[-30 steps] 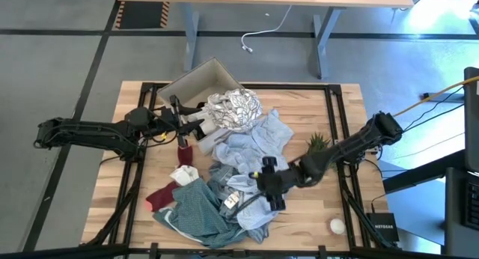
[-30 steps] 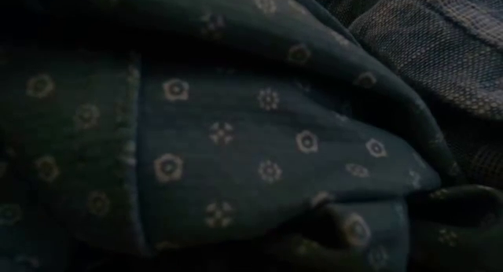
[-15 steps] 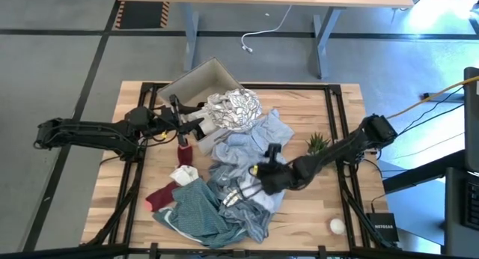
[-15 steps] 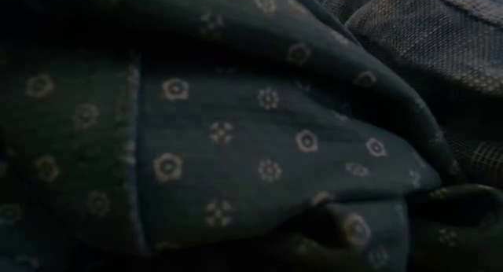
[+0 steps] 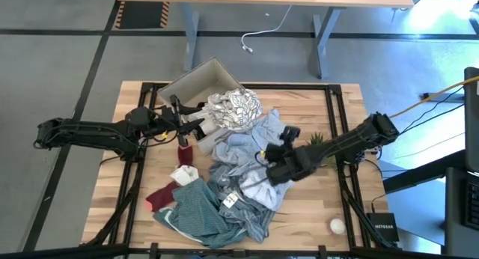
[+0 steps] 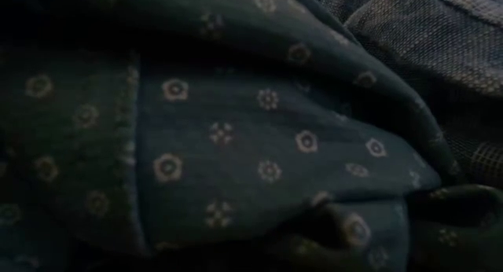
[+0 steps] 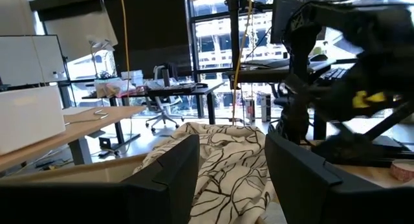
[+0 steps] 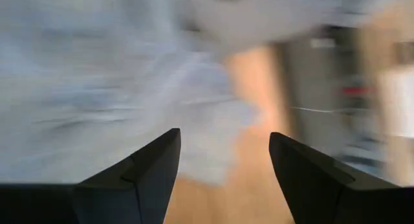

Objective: Sort clothes
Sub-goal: Put the light blue shirt into the laundry organizer

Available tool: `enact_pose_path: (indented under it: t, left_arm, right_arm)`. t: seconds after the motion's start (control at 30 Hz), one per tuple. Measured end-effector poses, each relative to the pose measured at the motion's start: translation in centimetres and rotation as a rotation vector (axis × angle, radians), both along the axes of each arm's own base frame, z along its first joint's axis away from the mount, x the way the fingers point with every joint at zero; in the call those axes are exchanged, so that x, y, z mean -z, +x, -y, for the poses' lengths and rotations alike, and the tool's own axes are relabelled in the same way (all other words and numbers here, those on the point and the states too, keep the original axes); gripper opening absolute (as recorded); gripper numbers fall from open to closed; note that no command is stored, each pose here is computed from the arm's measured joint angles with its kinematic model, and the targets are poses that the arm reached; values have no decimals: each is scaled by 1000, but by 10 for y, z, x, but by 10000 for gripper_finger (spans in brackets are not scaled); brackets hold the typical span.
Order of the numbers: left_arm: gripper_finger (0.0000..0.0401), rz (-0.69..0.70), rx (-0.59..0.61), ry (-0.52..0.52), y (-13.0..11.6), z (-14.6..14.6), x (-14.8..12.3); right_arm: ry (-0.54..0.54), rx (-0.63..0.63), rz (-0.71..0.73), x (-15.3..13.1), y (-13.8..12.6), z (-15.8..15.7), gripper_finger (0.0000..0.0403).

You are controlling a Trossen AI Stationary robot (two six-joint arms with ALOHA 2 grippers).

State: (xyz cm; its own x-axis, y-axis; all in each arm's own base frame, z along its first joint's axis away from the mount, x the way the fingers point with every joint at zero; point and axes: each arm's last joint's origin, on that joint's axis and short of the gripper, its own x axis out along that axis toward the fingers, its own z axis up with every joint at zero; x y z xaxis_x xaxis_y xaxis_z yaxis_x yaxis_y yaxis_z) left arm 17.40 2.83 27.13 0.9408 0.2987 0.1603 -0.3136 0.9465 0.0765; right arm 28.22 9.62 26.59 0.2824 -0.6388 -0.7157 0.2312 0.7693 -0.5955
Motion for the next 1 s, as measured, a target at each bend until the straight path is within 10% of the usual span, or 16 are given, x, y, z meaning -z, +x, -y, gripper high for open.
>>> enact_pose_path:
  t: [0.27, 0.63, 1.0]
  left_arm:
    - [171, -1, 0, -2, 0, 0, 0]
    - [171, 0, -3, 11, 0, 0, 0]
    - [171, -6, -5, 24, 0, 0, 0]
  right_arm:
    - [498, -347, 229, -21, 15, -78, 253]
    - [279, -398, 52, 51, 40, -102, 253]
    - [-130, 21, -300, 55, 15, -27, 253]
